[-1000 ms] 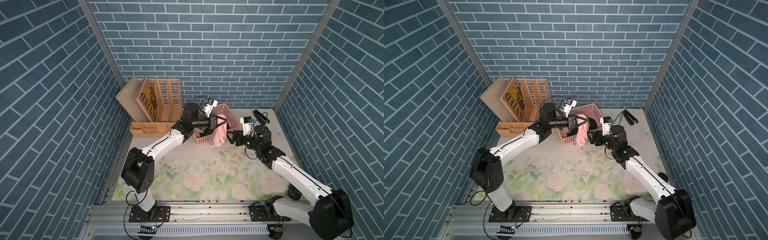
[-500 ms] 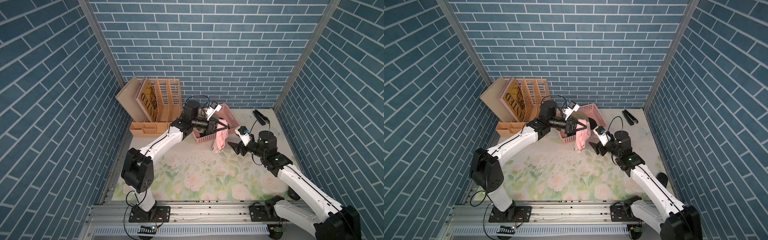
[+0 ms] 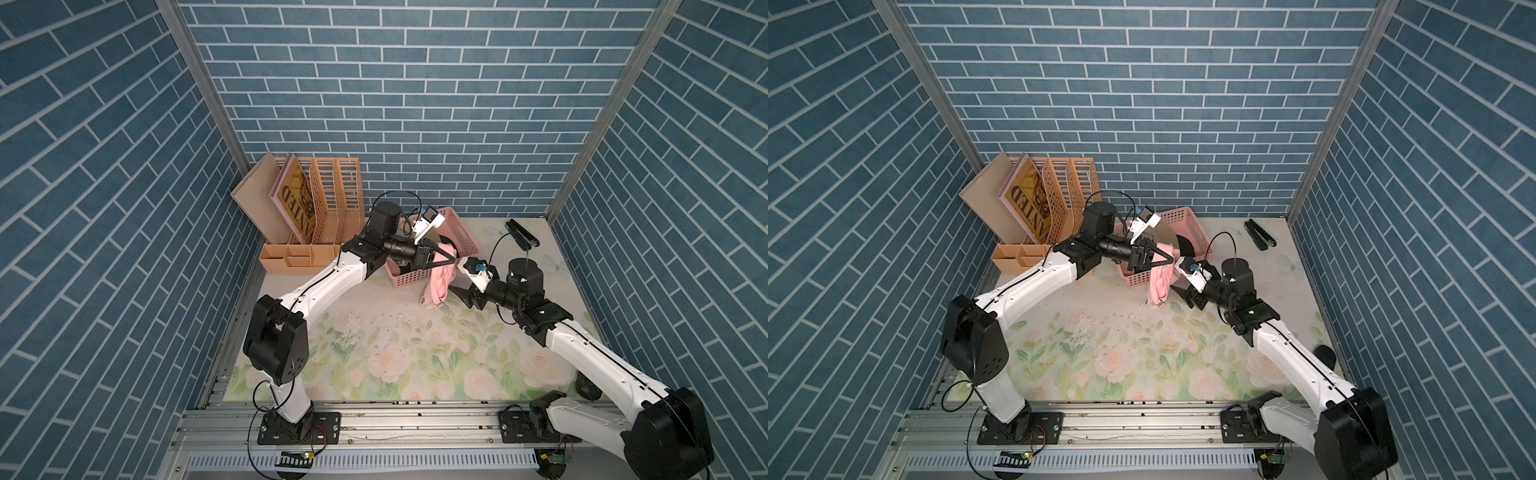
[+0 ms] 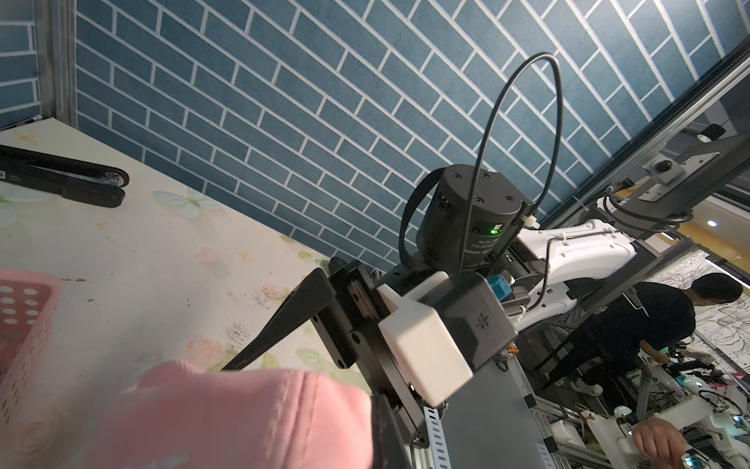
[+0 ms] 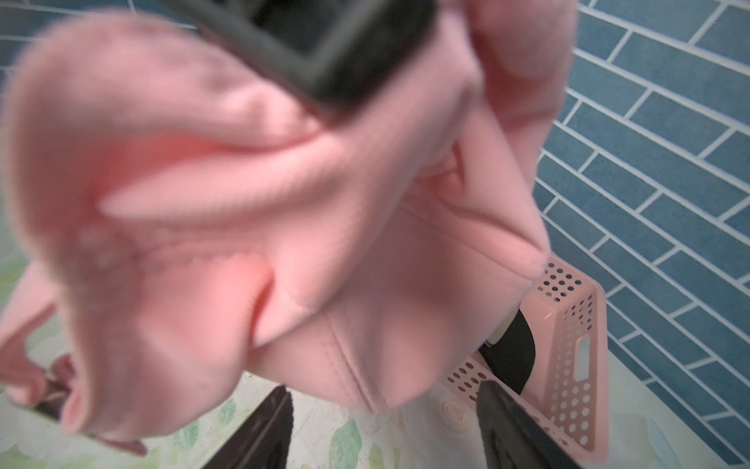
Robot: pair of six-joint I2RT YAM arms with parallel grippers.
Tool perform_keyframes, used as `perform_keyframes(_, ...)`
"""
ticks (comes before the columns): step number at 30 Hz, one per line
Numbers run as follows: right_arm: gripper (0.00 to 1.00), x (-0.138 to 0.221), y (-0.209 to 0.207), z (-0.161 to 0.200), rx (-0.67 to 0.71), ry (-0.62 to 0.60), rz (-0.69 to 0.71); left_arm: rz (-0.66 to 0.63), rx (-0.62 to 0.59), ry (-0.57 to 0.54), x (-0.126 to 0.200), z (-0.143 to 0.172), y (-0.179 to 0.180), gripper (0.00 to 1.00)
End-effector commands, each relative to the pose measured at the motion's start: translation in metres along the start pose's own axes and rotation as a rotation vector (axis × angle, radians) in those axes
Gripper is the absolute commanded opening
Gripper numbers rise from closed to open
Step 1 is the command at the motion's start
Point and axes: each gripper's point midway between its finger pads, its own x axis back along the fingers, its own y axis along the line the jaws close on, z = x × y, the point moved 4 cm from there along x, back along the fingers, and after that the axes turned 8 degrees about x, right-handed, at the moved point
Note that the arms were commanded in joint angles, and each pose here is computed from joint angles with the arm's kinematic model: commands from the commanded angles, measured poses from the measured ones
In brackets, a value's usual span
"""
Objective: Turn the baseball cap inside out
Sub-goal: Turn over the baseball cap.
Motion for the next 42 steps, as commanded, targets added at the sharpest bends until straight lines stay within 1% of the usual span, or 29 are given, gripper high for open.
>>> perform_keyframes(1, 0.74, -0.006, 0.001, -0.018, 0.090, -0.069, -0.024, 0.041, -0.025, 0.019, -0.009, 0.000, -0.001, 0.01)
perform_keyframes(4, 0.70, -0.013, 0.002, -0.018, 0.100, -0.088, -0.042, 0.050, -0.009, 0.019, -0.014, 0.001, 0.001, 0.00)
perform_keyframes(5, 0.66, -0.016, 0.002, -0.018, 0.102, -0.096, -0.045, 0.057, -0.009, 0.012, -0.014, 0.001, 0.000, 0.00)
perform_keyframes(7, 0.52, -0.021, 0.001, -0.018, 0.104, -0.103, -0.050, 0.073, -0.006, -0.004, -0.014, 0.001, -0.002, 0.00)
perform_keyframes(9, 0.34, -0.024, 0.000, -0.016, 0.104, -0.095, -0.050, 0.078, -0.006, -0.012, -0.013, 0.001, -0.003, 0.00)
perform_keyframes(10, 0.27, -0.025, 0.001, -0.014, 0.106, -0.090, -0.049, 0.077, -0.002, -0.011, -0.013, 0.002, -0.002, 0.00)
perform_keyframes(13, 0.05, -0.021, 0.002, -0.013, 0.116, -0.092, -0.046, 0.043, 0.008, -0.027, -0.005, 0.001, 0.003, 0.00)
perform_keyframes(14, 0.00, -0.017, 0.001, -0.010, 0.113, -0.086, -0.032, 0.009, 0.018, -0.043, 0.001, 0.000, 0.009, 0.00)
perform_keyframes(17, 0.00, -0.003, -0.004, 0.002, 0.066, -0.066, 0.000, -0.083, 0.070, -0.095, 0.025, 0.001, 0.031, 0.00)
perform_keyframes(20, 0.00, 0.013, -0.010, 0.013, 0.013, -0.052, 0.046, -0.130, 0.090, -0.136, 0.049, 0.006, 0.039, 0.00)
perform_keyframes(24, 0.00, 0.025, -0.016, 0.024, -0.049, -0.022, 0.091, -0.253, 0.119, -0.146, 0.072, 0.022, 0.058, 0.00)
perform_keyframes(28, 0.00, 0.026, -0.030, 0.028, -0.093, 0.029, 0.122, -0.338, 0.165, -0.144, 0.076, 0.037, 0.076, 0.00)
perform_keyframes(30, 0.00, 0.024, -0.049, 0.028, -0.138, 0.053, 0.185, -0.387, 0.195, -0.160, 0.073, 0.036, 0.079, 0.00)
perform_keyframes(31, 0.00, 0.022, -0.059, 0.030, -0.170, 0.069, 0.219, -0.405, 0.187, -0.147, 0.068, 0.033, 0.075, 0.00)
perform_keyframes(32, 0.08, 0.017, -0.068, 0.032, -0.199, 0.084, 0.241, -0.424, 0.157, -0.127, 0.056, 0.027, 0.066, 0.00)
perform_keyframes(33, 0.20, 0.013, -0.078, 0.032, -0.233, 0.099, 0.263, -0.459, 0.128, -0.122, 0.045, 0.021, 0.057, 0.00)
perform_keyframes(34, 0.23, 0.008, -0.085, 0.032, -0.271, 0.112, 0.273, -0.474, 0.115, -0.124, 0.036, 0.017, 0.050, 0.00)
perform_keyframes(35, 0.27, 0.005, -0.093, 0.032, -0.311, 0.125, 0.288, -0.483, 0.130, -0.144, 0.030, 0.012, 0.046, 0.00)
perform_keyframes(37, 0.39, 0.001, -0.102, 0.034, -0.379, 0.155, 0.318, -0.463, 0.214, -0.235, 0.030, 0.003, 0.046, 0.00)
perform_keyframes(38, 0.42, 0.000, -0.102, 0.034, -0.403, 0.163, 0.318, -0.439, 0.267, -0.285, 0.030, 0.000, 0.045, 0.00)
perform_keyframes(39, 0.44, 0.002, -0.100, 0.034, -0.426, 0.167, 0.322, -0.402, 0.293, -0.332, 0.030, -0.005, 0.042, 0.00)
perform_keyframes(42, 0.49, 0.012, -0.087, 0.029, -0.473, 0.140, 0.342, -0.315, 0.335, -0.411, 0.025, -0.017, 0.034, 0.00)
